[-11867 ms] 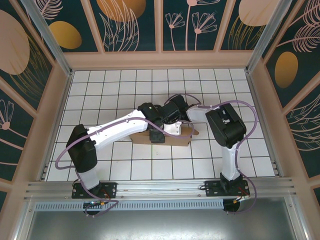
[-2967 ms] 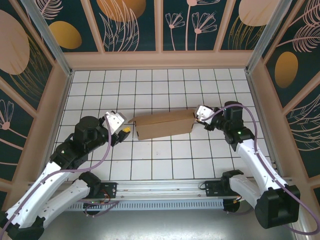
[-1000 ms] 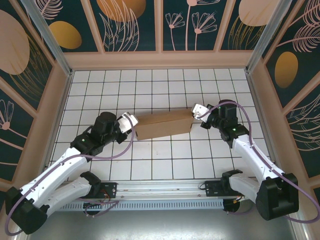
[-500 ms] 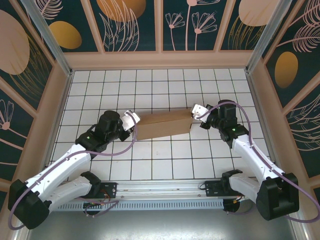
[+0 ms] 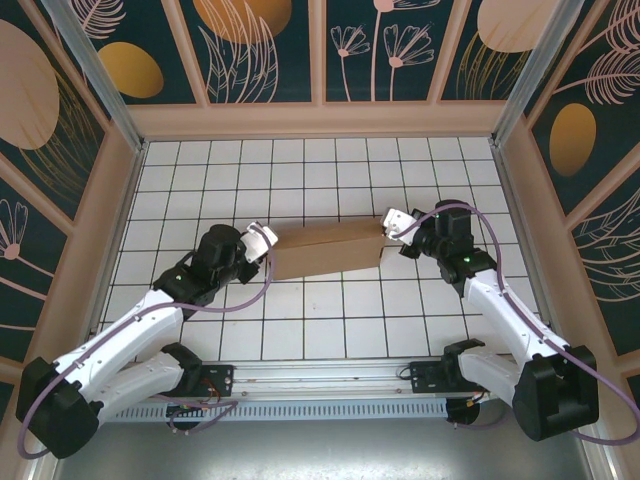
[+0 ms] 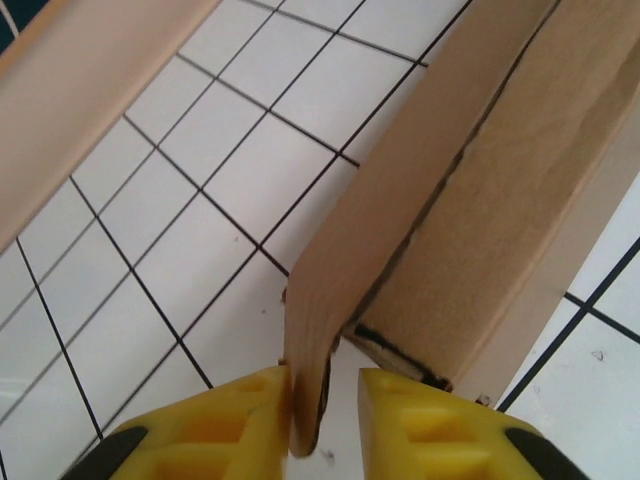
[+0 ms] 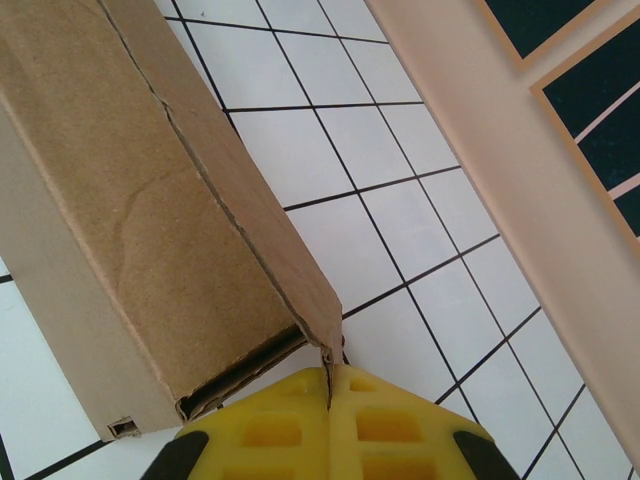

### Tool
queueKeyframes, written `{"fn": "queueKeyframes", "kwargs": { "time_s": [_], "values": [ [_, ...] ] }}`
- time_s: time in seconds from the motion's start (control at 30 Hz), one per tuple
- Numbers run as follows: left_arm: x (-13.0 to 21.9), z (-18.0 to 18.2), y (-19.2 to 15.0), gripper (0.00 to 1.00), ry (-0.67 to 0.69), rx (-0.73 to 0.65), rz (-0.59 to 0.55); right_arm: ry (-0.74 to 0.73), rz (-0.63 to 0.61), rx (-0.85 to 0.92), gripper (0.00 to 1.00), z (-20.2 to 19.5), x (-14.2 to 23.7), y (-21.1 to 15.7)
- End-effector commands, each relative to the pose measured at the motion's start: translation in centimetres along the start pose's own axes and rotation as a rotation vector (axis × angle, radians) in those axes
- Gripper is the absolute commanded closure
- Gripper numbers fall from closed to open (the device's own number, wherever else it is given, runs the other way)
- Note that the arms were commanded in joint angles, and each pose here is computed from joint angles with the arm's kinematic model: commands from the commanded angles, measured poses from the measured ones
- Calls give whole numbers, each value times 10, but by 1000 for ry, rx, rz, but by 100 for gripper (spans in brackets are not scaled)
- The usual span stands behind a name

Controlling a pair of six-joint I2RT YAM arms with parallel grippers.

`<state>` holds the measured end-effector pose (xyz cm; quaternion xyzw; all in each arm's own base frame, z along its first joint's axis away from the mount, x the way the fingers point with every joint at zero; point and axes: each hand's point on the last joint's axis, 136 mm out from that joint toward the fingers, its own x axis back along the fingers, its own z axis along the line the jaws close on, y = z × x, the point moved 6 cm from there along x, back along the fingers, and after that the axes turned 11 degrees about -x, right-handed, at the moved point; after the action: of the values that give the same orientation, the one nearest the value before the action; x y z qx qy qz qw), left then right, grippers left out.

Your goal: Fold the paper box

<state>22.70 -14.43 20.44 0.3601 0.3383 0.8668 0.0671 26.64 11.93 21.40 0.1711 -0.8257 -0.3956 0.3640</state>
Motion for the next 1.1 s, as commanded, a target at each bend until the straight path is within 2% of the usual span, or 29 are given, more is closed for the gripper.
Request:
{"fn": "queueKeyframes", "kwargs": {
  "time_s": [0.0, 0.13, 0.37, 0.57, 0.73, 1.07],
  "values": [
    [4, 5, -1, 74, 55, 8, -11, -13, -15, -4, 100, 2, 3, 2],
    [3, 6, 1, 79, 56, 8, -14, -7, -16, -7, 100, 4, 3, 1],
    [-7, 4, 11, 100, -7, 11, -16, 11, -13, -11, 100, 4, 2, 6],
    [0, 8, 34, 100, -64, 97, -104, 21, -2, -54, 100, 5, 5, 16],
    [1, 6, 43, 100, -125, 136, -114, 19, 48, -107, 100, 17, 0, 24],
    [4, 6, 56, 100, -187, 257, -150, 51, 43, -371, 100, 17, 3, 49]
  ]
}}
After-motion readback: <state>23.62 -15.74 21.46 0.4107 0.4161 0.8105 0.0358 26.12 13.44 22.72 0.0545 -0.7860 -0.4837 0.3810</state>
